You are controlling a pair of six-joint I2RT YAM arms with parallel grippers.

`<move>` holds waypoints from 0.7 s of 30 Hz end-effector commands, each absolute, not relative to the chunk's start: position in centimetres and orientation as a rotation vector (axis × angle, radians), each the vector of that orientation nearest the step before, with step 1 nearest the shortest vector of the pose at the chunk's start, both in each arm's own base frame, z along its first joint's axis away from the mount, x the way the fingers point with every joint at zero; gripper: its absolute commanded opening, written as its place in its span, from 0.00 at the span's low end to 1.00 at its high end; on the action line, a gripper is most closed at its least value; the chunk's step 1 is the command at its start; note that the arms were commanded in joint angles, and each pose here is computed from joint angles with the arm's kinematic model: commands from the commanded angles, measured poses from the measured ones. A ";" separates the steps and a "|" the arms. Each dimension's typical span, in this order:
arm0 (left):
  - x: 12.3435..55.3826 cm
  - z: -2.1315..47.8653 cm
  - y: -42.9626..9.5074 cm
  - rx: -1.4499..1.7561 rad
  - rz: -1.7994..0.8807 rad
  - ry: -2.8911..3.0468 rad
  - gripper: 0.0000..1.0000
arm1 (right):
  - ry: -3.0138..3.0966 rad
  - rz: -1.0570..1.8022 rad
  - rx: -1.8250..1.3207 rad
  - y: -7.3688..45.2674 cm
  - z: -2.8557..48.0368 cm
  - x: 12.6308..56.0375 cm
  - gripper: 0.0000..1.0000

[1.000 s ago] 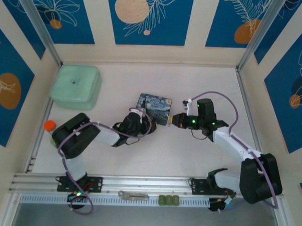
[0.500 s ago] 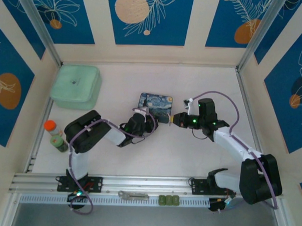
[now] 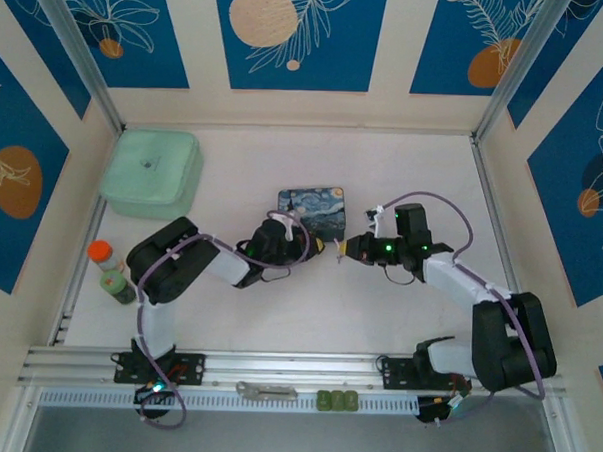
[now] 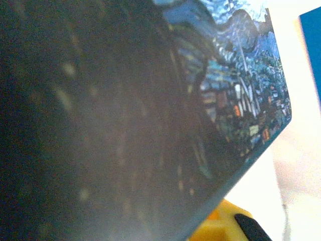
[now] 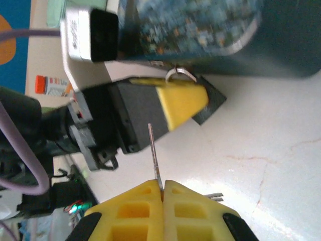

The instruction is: Unlock a padlock with a key

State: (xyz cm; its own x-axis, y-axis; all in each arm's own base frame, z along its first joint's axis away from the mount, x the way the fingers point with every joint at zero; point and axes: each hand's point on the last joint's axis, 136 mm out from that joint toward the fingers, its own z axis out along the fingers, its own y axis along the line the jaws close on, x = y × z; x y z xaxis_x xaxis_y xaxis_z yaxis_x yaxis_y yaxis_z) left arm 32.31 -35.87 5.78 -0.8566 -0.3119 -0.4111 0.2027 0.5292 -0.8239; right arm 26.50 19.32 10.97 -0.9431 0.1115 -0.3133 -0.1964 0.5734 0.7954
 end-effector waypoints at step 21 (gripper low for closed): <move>33.2 15.8 -38.4 -0.097 -1.926 1.942 0.00 | 2.323 1.859 0.008 19.0 11.8 25.9 0.00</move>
